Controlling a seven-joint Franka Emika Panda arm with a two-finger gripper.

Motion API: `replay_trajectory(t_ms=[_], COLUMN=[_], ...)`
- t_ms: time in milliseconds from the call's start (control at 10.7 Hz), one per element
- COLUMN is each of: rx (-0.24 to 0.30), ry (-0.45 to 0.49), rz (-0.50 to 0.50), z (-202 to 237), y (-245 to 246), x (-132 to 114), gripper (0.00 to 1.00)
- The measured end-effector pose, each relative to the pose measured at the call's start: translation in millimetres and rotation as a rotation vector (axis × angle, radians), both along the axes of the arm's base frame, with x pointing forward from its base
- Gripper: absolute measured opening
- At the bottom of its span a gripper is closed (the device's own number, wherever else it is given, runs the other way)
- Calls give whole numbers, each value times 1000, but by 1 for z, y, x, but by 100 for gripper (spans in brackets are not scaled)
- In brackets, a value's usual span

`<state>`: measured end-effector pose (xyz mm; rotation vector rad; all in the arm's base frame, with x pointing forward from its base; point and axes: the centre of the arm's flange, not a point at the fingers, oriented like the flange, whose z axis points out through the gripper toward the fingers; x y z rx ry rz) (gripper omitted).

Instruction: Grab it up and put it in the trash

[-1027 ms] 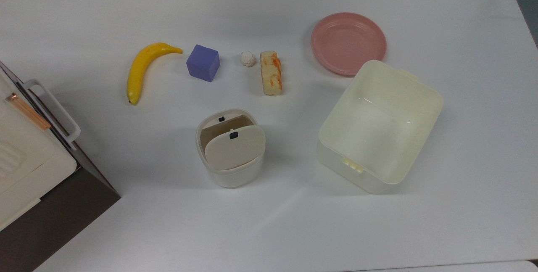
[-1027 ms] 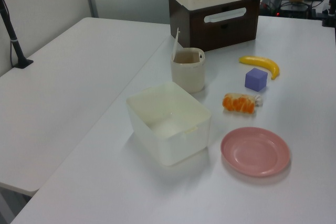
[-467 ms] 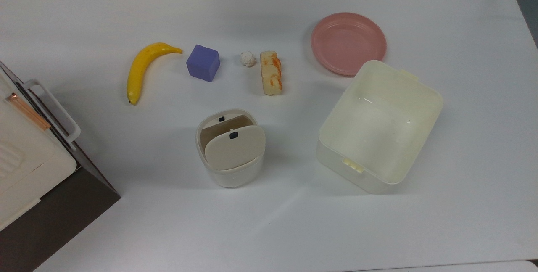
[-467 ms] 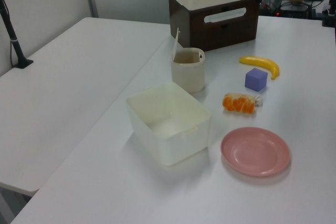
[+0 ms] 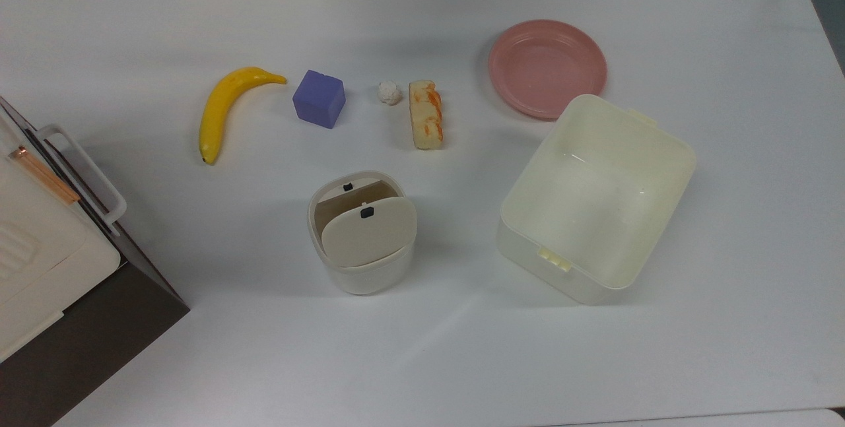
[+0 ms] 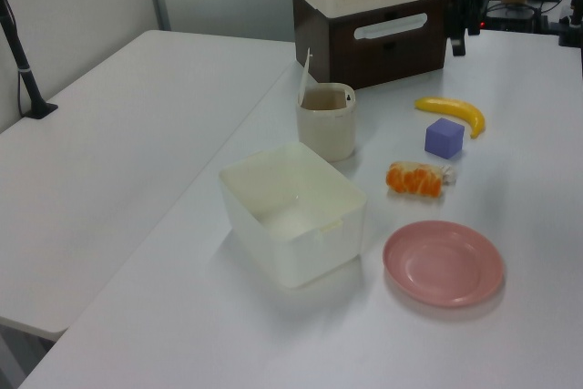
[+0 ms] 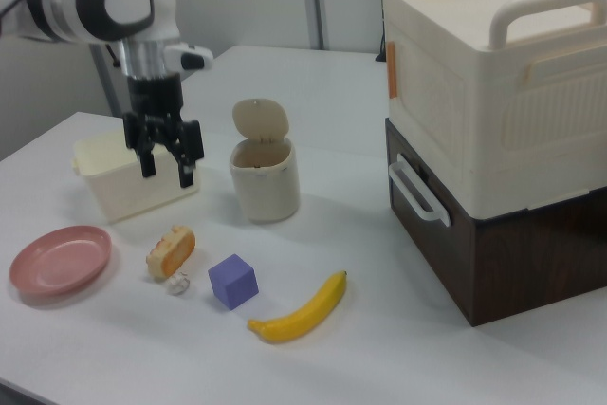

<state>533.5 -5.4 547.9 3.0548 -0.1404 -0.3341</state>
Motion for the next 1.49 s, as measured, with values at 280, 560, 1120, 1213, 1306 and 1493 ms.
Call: replay_trajectory(t_ms=[280, 560, 1120, 1213, 1306, 1493], rx=[-65, -139, -155, -164, -177, -224], ry=[85, 87, 31, 28, 36, 86], rz=[50, 128, 217, 219, 229, 270], z=[-42, -104, -164, -179, -194, -229], y=[-4, 0, 32, 40, 48, 70], x=[0, -4, -10, -11, -11, -12], gripper=[99, 100, 100, 100, 100, 99])
